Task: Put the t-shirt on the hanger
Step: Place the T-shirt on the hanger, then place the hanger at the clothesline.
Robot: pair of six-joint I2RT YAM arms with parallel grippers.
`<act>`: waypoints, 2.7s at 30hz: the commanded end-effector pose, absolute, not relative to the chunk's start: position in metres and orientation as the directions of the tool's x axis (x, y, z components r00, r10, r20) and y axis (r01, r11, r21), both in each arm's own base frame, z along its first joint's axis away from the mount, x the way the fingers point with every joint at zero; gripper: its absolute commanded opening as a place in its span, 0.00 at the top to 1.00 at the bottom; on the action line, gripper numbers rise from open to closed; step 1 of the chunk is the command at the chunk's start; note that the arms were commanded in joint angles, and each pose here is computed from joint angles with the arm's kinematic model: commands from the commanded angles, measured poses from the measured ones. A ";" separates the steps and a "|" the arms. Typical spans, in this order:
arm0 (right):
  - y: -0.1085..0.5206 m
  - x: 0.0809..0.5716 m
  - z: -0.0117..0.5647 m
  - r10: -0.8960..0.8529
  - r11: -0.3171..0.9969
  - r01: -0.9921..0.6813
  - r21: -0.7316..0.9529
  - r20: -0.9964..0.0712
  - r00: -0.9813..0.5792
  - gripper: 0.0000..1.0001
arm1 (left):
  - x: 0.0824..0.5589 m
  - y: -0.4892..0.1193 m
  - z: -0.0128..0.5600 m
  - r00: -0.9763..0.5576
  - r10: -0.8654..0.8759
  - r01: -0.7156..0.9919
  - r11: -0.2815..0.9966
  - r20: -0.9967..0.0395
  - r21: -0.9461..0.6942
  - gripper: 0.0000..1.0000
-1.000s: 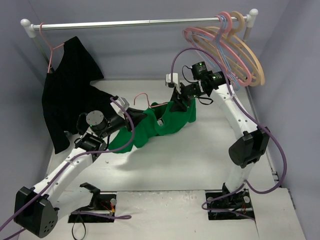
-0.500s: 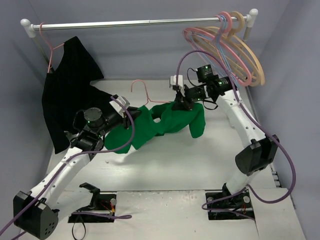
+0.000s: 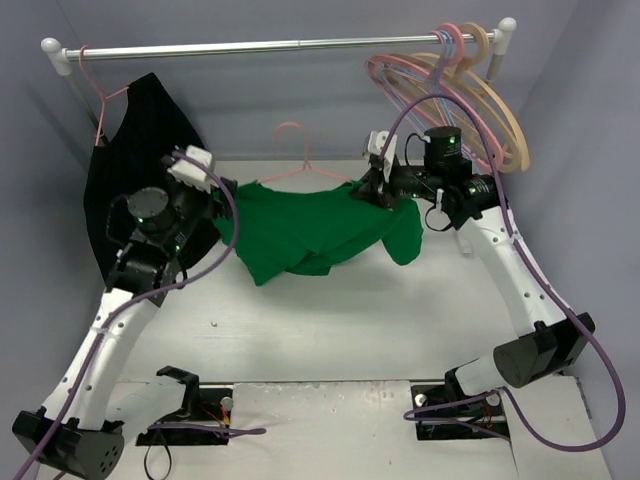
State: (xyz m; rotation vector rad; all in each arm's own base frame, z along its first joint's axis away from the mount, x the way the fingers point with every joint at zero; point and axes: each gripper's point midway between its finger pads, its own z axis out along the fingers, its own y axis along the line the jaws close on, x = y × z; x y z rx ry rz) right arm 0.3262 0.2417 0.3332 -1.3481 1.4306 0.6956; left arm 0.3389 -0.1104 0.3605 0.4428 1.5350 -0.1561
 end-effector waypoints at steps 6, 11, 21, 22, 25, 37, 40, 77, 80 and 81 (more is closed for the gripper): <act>0.232 0.327 0.565 -0.031 0.507 -0.692 -0.514 -0.813 0.582 1.00 | 0.326 -0.046 0.500 0.171 0.044 0.013 0.999 -0.984 0.047 0.30; 0.220 0.313 0.644 0.042 0.596 -0.587 -0.548 -0.709 0.704 1.00 | 0.321 -0.032 0.520 0.168 0.035 -0.056 0.998 -0.985 0.026 0.30; 0.225 0.301 0.627 0.078 0.543 -0.672 -0.503 -0.767 0.637 1.00 | 0.306 -0.018 0.484 0.048 -0.061 -0.130 0.989 -0.997 -0.067 0.30; 0.231 0.310 0.600 0.055 0.513 -0.709 -0.484 -0.806 0.590 1.00 | 0.302 -0.016 0.480 0.043 -0.067 -0.137 0.988 -0.997 -0.073 0.30; 0.236 0.312 0.556 0.009 0.459 -0.770 -0.444 -0.864 0.503 1.00 | 0.295 -0.013 0.460 -0.005 -0.076 -0.151 0.986 -0.997 -0.074 0.30; 0.264 0.398 0.506 0.027 0.732 -0.656 -0.185 -0.954 0.299 1.00 | 0.293 -0.024 0.336 -0.412 -0.058 -0.151 0.988 -0.909 0.005 0.29; 0.278 0.424 0.508 0.026 0.807 -0.575 -0.134 -0.965 0.262 1.00 | 0.291 -0.027 0.323 -0.466 -0.073 -0.150 0.989 -0.882 -0.002 0.29; 0.331 0.409 0.492 0.059 0.877 -0.481 -0.015 -0.989 0.139 0.11 | 0.276 -0.022 0.337 -0.467 -0.100 -0.175 0.984 -0.878 -0.019 0.29; 0.298 0.377 0.528 0.063 0.873 -0.484 -0.055 -0.973 0.223 0.00 | 0.275 -0.022 0.343 -0.447 -0.106 -0.174 0.984 -0.888 -0.030 0.29; 0.295 0.376 0.510 0.025 0.870 -0.486 -0.085 -0.976 0.215 0.00 | 0.273 -0.021 0.345 -0.443 -0.107 -0.174 0.984 -0.890 -0.032 0.29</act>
